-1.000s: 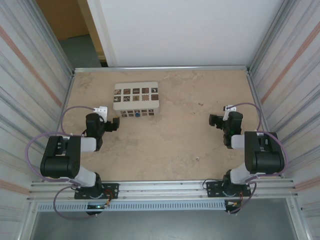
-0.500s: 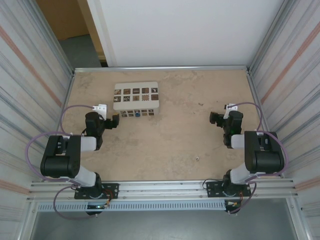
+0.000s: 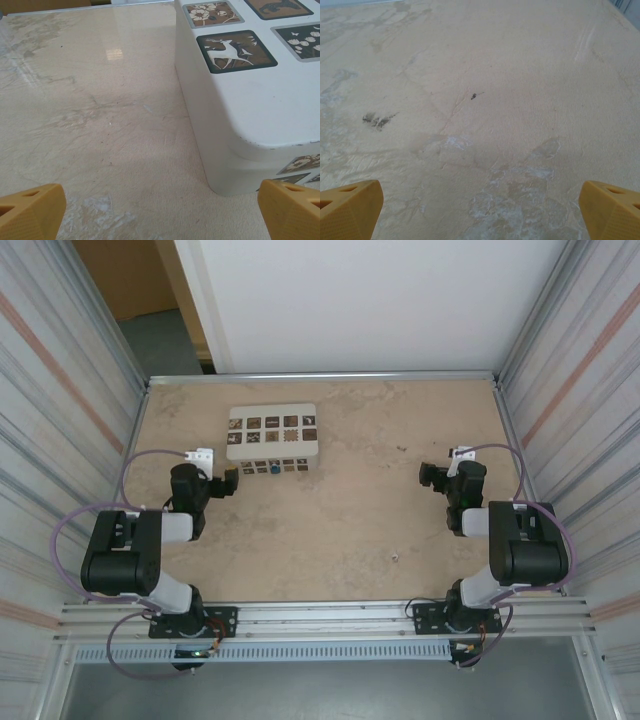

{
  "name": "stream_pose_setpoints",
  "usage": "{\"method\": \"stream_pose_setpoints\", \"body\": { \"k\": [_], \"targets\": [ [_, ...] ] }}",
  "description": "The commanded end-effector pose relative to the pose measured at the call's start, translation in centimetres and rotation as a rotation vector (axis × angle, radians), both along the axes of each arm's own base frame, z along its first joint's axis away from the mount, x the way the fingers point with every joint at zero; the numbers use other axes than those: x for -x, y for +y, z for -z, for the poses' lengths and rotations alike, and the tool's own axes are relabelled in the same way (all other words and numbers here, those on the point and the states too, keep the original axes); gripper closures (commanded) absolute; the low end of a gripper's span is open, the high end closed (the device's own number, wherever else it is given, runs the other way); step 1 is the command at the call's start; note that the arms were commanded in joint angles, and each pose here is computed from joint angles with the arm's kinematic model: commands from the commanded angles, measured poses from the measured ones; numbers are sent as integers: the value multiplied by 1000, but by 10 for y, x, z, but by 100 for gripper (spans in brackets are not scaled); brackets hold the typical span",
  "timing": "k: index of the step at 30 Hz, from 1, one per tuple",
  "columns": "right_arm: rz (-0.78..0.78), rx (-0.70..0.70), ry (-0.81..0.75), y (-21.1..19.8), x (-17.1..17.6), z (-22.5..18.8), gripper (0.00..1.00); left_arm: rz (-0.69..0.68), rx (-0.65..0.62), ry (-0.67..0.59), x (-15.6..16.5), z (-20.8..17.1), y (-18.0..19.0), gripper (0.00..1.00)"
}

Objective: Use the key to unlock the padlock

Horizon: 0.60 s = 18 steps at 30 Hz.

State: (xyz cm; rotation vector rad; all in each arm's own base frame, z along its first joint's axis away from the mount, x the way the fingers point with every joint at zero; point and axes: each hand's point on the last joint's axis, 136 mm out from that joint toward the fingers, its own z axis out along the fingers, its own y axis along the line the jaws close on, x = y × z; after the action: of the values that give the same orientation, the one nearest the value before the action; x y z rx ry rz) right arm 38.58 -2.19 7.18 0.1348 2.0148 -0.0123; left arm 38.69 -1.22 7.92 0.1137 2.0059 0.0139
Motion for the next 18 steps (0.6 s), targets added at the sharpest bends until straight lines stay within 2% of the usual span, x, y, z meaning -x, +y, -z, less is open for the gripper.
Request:
{"method": "stream_pose_setpoints", "body": {
  "k": [1,10,18],
  "targets": [
    [13,-17,-32,0,-9,-9,1,-7,10,-44,-9,-13,1,1],
    [11,-24,-17,-1,-10,-14,1,-44,17,-53,-8,-16,8,1],
    [17,-38,-30,-2,0,-47,1,-99,9,-97,6,-60,15,1]
  ]
}}
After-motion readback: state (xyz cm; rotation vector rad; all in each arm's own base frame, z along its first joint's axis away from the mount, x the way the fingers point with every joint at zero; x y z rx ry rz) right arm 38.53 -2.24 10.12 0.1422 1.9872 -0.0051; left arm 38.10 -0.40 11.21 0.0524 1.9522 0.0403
